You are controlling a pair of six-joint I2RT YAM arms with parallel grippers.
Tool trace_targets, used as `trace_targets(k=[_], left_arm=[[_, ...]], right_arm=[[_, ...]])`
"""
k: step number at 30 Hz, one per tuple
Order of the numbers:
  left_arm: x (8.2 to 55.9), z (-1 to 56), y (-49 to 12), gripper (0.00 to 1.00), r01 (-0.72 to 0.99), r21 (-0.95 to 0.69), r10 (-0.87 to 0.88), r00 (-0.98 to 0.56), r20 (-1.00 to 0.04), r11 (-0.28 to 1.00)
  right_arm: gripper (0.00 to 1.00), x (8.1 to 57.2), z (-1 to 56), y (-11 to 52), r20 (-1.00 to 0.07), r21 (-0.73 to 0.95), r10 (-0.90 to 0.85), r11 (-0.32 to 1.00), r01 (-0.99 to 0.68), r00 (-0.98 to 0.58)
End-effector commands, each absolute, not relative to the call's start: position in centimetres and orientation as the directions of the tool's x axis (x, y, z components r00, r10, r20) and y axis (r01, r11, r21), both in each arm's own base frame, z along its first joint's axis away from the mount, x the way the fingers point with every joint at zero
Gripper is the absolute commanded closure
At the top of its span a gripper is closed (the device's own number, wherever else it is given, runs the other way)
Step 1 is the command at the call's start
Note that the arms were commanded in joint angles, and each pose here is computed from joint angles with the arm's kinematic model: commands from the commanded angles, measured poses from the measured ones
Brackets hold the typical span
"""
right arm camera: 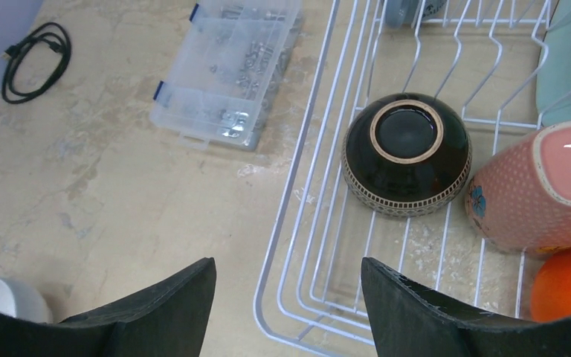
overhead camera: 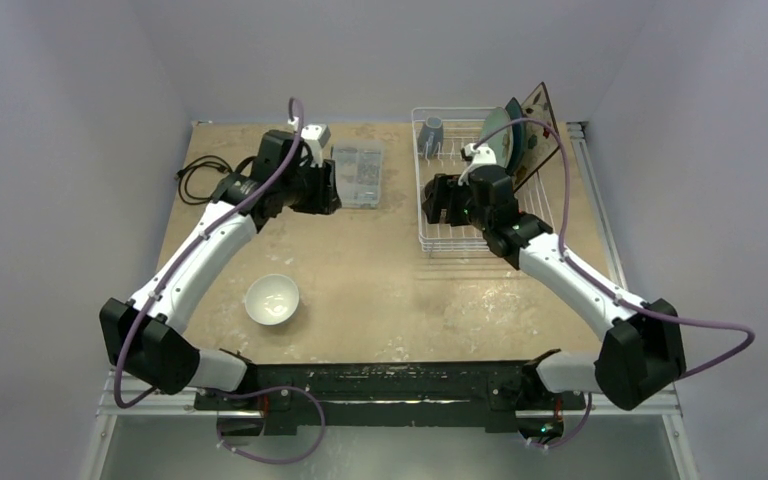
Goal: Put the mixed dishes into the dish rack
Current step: Turn the bowl upside down on the dish rack, then pick up the bowl from the center of the board.
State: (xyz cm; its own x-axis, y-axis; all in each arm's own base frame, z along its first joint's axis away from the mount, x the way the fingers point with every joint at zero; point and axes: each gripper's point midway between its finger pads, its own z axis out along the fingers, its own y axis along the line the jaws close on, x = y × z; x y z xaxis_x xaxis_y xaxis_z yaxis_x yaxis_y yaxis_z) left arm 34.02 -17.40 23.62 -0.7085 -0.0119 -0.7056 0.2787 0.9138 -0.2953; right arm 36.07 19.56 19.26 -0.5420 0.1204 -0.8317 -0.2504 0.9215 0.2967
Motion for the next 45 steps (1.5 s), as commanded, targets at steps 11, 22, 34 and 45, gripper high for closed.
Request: trace_targets(k=[11,22,34,45], left_arm=[[32.1,23.0,-16.4,0.52,0.235,-0.030,0.151,-0.713,-0.684,0.971],[24.0,14.6,-12.0,0.55,-0.138,-0.189,-0.223,-0.790,-0.571,0.972],[22.1,6.7,-11.7,0.69,-0.212,-0.143,-0.254,-0.855,-0.452,0.967],[21.5,7.3,-11.6,1.00,-0.169,-0.149,-0.220,-0.862,-0.457,0.974]], right_arm=[[0.27,32.7,24.6,19.9,-0.856,0.406,0.224,0.850,-0.337,-0.466],[0.26,32.7,24.1,21.4,-0.850,0.435,0.221,0.807,-0.400,-0.478],[0.25,31.3,22.4,20.8,-0.853,0.418,0.194,0.810,-0.412,-0.486],[0.25,30.6,21.6,21.2,-0.841,0.436,0.189,0.793,-0.426,-0.507]])
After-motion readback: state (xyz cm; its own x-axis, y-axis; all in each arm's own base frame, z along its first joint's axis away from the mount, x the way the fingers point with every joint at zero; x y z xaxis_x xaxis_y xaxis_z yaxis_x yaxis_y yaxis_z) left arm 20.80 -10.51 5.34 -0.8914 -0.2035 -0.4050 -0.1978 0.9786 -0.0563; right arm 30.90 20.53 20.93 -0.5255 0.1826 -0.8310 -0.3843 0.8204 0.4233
